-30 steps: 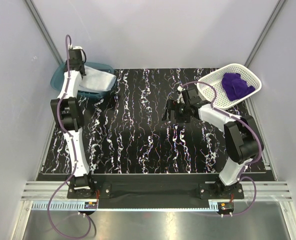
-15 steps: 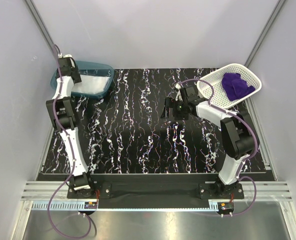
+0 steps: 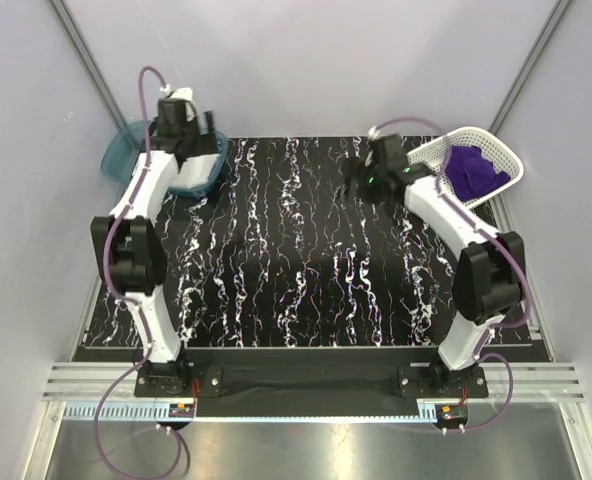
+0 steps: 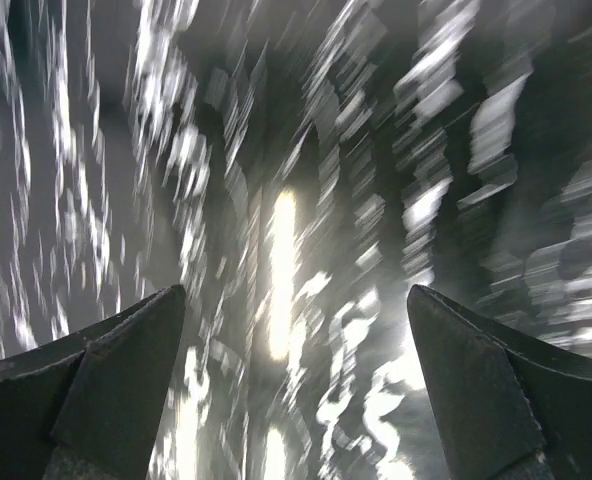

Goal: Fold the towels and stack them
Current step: Neatly place the folded towel into the bin, then grab crumpled towel

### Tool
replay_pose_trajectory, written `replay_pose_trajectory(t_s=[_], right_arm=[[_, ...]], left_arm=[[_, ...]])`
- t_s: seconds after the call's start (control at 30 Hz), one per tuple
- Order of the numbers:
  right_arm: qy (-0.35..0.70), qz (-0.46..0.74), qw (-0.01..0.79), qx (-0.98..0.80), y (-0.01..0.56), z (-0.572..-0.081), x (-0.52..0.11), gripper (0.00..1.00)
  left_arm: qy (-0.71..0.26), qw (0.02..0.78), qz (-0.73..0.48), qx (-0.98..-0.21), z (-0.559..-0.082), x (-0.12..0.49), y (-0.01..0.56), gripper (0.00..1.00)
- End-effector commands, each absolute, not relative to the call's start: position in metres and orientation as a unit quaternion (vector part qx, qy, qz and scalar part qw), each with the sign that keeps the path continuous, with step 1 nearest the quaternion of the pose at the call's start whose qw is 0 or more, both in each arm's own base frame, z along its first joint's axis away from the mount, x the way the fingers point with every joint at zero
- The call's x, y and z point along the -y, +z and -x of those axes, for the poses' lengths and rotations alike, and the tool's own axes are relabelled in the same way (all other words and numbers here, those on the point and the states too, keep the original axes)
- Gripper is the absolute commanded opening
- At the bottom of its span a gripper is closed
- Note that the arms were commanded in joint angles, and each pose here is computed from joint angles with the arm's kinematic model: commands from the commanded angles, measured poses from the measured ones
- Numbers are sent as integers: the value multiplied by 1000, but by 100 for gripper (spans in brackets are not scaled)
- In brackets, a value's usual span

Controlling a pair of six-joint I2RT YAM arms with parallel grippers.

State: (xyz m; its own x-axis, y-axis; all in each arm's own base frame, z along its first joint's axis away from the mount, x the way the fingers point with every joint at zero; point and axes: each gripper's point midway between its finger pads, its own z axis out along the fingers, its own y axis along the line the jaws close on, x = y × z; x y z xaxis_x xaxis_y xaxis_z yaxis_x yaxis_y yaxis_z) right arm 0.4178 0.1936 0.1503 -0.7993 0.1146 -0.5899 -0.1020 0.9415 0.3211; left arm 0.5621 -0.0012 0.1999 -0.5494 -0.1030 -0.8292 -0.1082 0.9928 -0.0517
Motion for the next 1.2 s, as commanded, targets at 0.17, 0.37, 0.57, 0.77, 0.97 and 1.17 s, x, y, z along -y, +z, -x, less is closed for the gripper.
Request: replay_pose_trajectory(t_s=[0.17,0.37,0.57,0.77,0.97,1.17], right_arm=[[-26,-208,394,-895,199,-494,-1,100],[-61,-254,410,-874,178,-544,88,100],[-4,-263,417,-870,133,-601,139,98],[-21,-238,393,-888,73,-633,158,86],[-32,-211,445,-870,139,-635,165,4],[56,-157,551,-818,311,-592,113,0]], left_arm=[[-146,448,-21,-881,-424,145,229,99],[-194,392,-107,-893,-345,192,231,99],[-245,393,-140,-875,-315,204,228,99],[-282,384,-148,-867,-316,220,229,99],[-291,376,-167,-864,-304,227,239,94],[-239,485,-148,-828,-303,204,313,99]])
